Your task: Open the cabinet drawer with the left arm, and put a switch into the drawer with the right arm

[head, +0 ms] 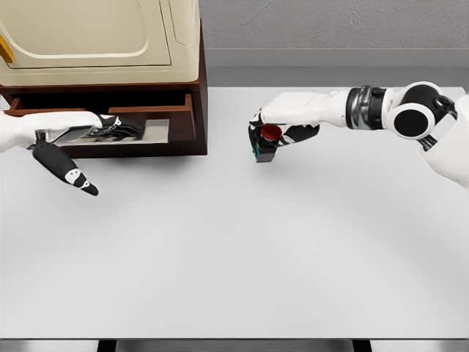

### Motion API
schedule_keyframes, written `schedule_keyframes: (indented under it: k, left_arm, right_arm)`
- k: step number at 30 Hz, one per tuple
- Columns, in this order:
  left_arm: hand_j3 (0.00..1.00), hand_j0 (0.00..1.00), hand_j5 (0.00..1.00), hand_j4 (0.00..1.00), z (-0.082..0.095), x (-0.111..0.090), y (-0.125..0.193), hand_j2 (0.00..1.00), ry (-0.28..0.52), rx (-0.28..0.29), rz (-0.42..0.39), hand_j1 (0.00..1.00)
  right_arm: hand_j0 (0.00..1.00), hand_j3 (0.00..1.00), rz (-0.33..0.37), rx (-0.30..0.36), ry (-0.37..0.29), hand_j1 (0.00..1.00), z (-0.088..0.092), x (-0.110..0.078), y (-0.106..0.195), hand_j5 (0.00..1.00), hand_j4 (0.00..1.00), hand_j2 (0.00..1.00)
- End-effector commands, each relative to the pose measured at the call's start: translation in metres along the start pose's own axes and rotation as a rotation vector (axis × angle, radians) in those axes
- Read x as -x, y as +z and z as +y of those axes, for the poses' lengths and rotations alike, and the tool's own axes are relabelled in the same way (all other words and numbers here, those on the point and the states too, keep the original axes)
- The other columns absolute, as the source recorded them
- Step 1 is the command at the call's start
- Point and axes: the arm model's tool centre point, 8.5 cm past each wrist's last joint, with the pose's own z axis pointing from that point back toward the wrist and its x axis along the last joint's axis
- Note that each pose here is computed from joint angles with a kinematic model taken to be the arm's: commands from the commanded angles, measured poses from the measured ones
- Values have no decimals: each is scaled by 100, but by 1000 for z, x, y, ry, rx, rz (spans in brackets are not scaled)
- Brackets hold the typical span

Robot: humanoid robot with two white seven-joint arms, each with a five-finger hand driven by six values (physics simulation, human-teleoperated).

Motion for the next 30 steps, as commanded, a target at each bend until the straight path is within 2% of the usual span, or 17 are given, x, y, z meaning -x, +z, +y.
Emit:
schedule_keyframes:
  k: [1, 20, 30]
  left_arm:
    - [100, 100, 100, 100, -1, 0, 0, 100, 3, 4, 1, 100]
    - [100, 100, 100, 100, -8, 7, 2, 100, 18, 15, 15, 100]
    - [100, 100, 100, 100, -9, 6, 7, 100, 12, 13, 19, 100]
  right_arm:
    - [48, 48, -2, -1, -4, 48, 1, 0, -1, 48, 48, 48]
    - [48, 48, -15, 13, 14, 48, -10, -6, -4, 48, 48, 48]
    - [48, 48, -18, 14, 15, 48, -11, -7, -5, 48, 48, 48]
